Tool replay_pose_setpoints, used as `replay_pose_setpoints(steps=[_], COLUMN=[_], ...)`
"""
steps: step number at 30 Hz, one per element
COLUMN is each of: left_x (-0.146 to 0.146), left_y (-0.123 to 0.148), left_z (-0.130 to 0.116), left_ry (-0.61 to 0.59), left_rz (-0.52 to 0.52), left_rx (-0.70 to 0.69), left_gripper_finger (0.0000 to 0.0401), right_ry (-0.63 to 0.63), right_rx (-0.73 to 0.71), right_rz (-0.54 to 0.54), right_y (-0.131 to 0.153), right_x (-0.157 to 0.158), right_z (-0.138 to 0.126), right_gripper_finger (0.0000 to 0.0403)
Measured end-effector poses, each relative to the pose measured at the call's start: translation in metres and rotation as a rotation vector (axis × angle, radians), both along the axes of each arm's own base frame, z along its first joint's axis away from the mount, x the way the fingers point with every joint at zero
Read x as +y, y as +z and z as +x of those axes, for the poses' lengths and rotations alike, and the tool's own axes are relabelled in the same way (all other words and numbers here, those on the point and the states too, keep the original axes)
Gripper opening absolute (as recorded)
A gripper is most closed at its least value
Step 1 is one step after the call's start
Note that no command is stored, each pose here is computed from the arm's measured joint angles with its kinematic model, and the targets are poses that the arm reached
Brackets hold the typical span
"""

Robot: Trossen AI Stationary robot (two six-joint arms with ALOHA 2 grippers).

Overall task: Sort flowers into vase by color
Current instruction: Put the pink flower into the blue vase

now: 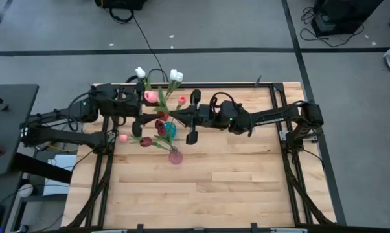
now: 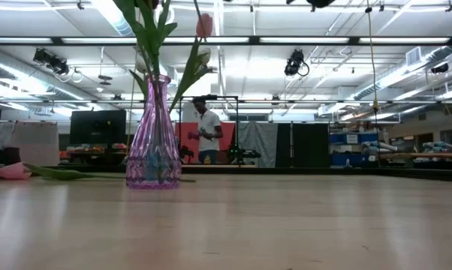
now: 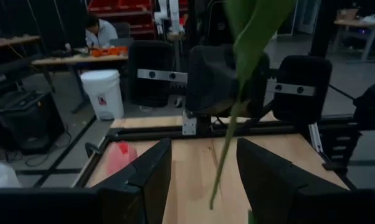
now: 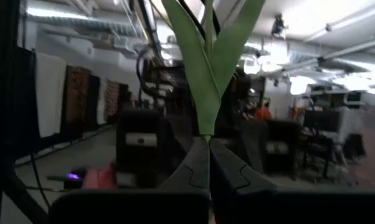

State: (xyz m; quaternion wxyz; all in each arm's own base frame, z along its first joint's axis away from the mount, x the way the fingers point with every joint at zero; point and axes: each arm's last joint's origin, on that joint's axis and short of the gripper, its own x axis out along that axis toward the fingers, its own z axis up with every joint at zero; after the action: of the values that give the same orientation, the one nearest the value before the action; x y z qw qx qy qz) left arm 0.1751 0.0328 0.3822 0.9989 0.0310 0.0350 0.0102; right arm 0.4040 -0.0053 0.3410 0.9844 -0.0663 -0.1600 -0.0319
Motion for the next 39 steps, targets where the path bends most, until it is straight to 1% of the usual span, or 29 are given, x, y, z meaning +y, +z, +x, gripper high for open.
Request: replay_pose_setpoints(steps=[3,6,14,20,23,27,30,33,34,36,39], left_x=[0.001,0.001,0.003,0.006,0.007,0.008,0.008,0.007,0.007,0.006,0.005], left_y=[0.002,0.004,0.004,0.006,0.005,0.001,0.0,0.001,0.001,0.002,0.005], left_z=[0.004,0.007,0.022,0.032,0.035,0.041,0.042,0.042,0.041,0.038,0.031], left_ry=[-0.002,-0.019,-0.032,-0.023,-0.021,-0.021,-0.035,-0.059,-0.066,-0.069,-0.07], left_rz=[0.016,0.024,0.02,0.033,0.032,0.029,0.031,0.032,0.033,0.033,0.035], left_rx=[-0.03,-0.052,-0.101,-0.16,-0.157,-0.141,-0.135,-0.137,-0.139,-0.139,-0.146], left_gripper_finger=[0.0187,0.0187,0.0187,0.0182,0.0161,0.0117,0.0073,0.0021,0.0013,0.0012,0.0011], right_ry=[0.027,0.017,-0.013,-0.011,-0.009,-0.009,-0.003,0.001,0.005,0.02,0.054], right_rx=[-0.025,-0.041,-0.062,-0.084,-0.083,-0.083,-0.08,-0.082,-0.083,-0.084,-0.077], right_rz=[-0.017,-0.028,-0.036,-0.04,-0.041,-0.04,-0.042,-0.037,-0.031,-0.015,0.007], right_y=[0.01,0.016,0.018,0.02,0.02,0.02,0.019,0.019,0.02,0.02,0.019], right_x=[-0.002,-0.005,-0.017,-0.02,-0.02,-0.019,-0.019,-0.018,-0.018,-0.018,-0.017], right_z=[0.002,0.002,0.0,-0.001,-0.001,-0.001,0.0,0.0,0.0,0.0,0.0], right_gripper_finger=[0.0004,0.0004,0.0004,0.0004,0.0004,0.0004,0.0004,0.0006,0.0008,0.0014,0.0036])
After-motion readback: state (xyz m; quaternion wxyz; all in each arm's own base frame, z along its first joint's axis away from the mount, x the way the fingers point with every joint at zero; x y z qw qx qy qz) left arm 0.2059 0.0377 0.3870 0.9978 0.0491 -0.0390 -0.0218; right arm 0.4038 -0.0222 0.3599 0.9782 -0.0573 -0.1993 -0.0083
